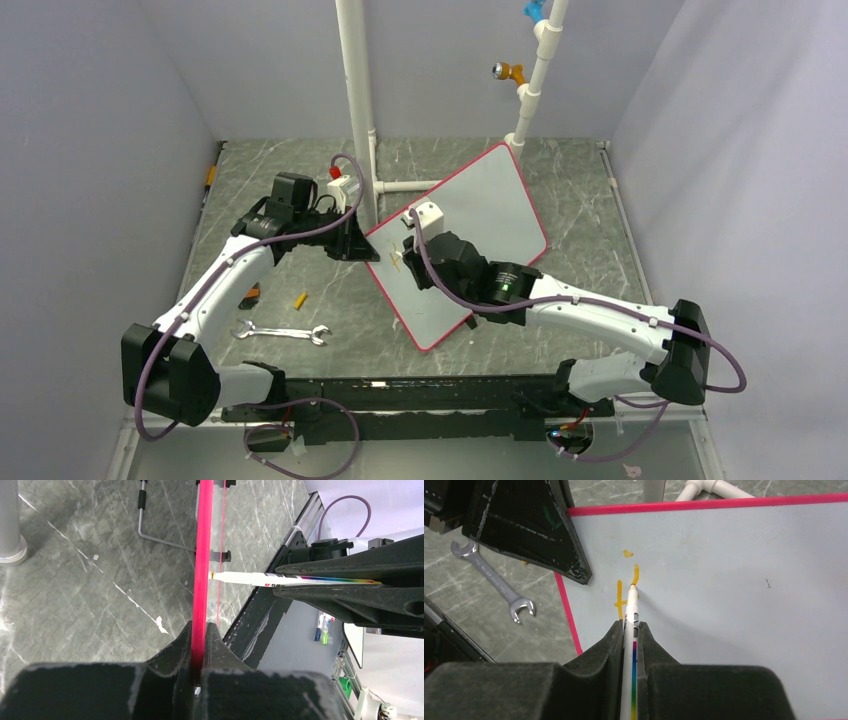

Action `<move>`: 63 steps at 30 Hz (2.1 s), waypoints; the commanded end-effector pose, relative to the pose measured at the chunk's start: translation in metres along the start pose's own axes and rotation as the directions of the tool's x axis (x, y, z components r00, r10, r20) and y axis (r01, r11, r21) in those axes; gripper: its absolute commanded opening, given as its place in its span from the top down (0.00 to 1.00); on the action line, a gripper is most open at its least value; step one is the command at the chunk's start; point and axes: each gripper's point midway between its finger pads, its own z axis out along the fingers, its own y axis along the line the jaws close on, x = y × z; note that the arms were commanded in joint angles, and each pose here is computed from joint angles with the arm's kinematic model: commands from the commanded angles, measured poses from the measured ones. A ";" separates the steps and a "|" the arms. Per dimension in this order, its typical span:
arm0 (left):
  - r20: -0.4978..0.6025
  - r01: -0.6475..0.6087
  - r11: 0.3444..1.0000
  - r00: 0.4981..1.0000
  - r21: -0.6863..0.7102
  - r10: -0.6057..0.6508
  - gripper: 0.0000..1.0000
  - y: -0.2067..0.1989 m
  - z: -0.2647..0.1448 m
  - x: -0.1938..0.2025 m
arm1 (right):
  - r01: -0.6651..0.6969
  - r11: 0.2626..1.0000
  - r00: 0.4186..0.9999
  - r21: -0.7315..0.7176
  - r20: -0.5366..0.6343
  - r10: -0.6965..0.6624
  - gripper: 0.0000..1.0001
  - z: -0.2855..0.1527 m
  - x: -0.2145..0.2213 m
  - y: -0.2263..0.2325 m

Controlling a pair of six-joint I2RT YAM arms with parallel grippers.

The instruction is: Write a sentence on the whiteboard

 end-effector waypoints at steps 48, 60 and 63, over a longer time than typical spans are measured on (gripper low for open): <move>0.084 -0.239 0.946 0.961 -0.221 0.263 1.00 0.020 -0.007 -0.042 | -0.074 0.989 0.995 -0.129 0.058 0.082 1.00 -0.057 -0.021 -0.037; 0.089 -0.228 0.930 0.961 -0.289 0.263 1.00 0.028 -0.013 -0.041 | -0.121 0.988 0.987 -0.095 0.091 0.130 1.00 -0.046 -0.016 -0.041; 0.092 -0.234 0.930 0.959 -0.282 0.269 1.00 0.026 -0.013 -0.041 | -0.110 0.990 0.989 -0.089 0.092 0.118 1.00 -0.041 -0.018 -0.041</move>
